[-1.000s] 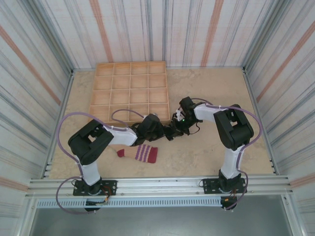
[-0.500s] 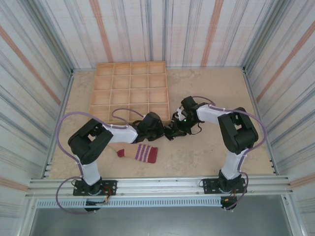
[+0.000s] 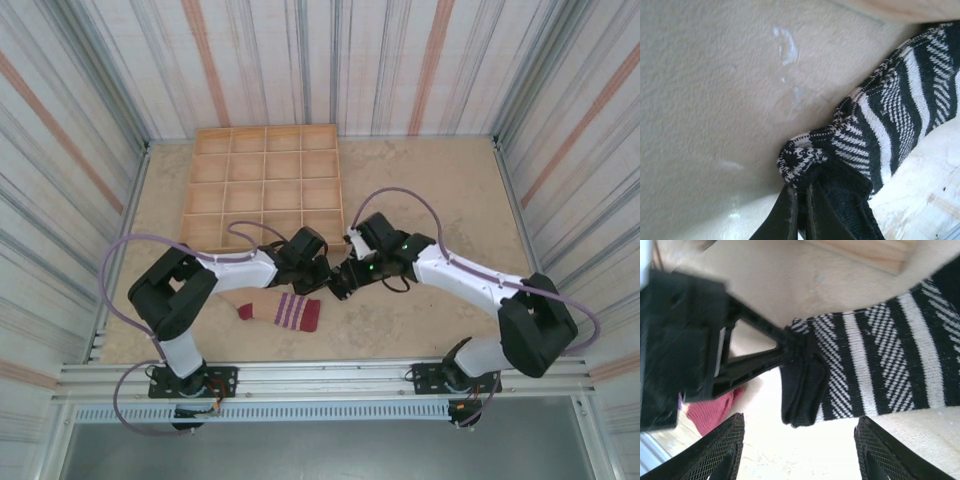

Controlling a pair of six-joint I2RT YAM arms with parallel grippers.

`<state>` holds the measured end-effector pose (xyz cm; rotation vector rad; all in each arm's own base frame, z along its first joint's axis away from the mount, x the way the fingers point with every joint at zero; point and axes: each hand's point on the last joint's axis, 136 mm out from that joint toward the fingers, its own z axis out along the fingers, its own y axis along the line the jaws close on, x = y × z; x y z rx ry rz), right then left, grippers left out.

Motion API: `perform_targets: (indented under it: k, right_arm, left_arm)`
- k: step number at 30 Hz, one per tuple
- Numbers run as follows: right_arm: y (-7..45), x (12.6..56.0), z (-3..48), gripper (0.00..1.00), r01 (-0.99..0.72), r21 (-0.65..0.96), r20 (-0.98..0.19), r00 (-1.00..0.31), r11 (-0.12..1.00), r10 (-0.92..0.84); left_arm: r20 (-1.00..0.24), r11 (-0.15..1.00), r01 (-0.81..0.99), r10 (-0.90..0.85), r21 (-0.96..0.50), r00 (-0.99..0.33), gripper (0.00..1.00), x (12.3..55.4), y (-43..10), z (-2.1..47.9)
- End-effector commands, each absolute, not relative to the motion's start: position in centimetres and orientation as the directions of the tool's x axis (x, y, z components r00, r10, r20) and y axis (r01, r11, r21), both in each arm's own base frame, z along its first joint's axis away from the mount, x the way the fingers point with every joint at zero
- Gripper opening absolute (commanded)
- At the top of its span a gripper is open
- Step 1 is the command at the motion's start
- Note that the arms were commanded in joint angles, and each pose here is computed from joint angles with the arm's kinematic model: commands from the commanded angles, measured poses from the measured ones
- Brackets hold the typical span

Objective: Roll the socks

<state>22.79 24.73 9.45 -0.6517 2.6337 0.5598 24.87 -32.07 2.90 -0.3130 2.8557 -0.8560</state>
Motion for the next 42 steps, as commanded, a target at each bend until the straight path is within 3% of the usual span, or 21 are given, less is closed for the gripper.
perform_targets:
  k: [1, 8, 16, 27, 35, 42]
  right_arm:
    - [23.8, 23.6, 9.9, 0.6, -0.57, 0.061, -0.566, -0.696, 0.819, -0.442]
    - [26.0, 21.7, 10.1, 0.53, -0.683, -0.158, -0.659, -0.465, 0.713, -0.591]
    - [27.9, 20.2, 9.3, 0.52, -0.709, -0.323, -0.672, -0.294, 0.627, -0.68]
    - [28.3, 20.1, 6.6, 0.47, -0.685, -0.422, -0.634, -0.245, 0.594, -0.733]
    - [27.5, 20.0, 5.1, 0.48, -0.654, -0.452, -0.611, -0.268, 0.606, -0.745]
    - [27.1, 20.3, 3.8, 0.43, -0.622, -0.477, -0.578, -0.311, 0.621, -0.755]
  left_arm:
    - [0.027, 0.84, -0.2, -0.217, -0.504, -0.976, 0.0, 22.9, -31.2, 3.0]
    - [0.107, 0.808, -0.274, -0.257, -0.522, -0.96, 0.0, 23.3, -31.6, 3.5]
    - [0.122, 0.793, -0.308, -0.288, -0.525, -0.95, 0.0, 24.1, -31.4, 4.0]
    - [0.156, 0.783, -0.328, -0.29, -0.529, -0.944, 0.0, 24.0, -31.8, 3.5]
    - [0.165, 0.771, -0.336, -0.295, -0.541, -0.941, 0.0, 24.3, -31.6, 3.6]
    - [0.179, 0.762, -0.343, -0.294, -0.549, -0.939, 0.0, 24.2, -31.7, 3.5]
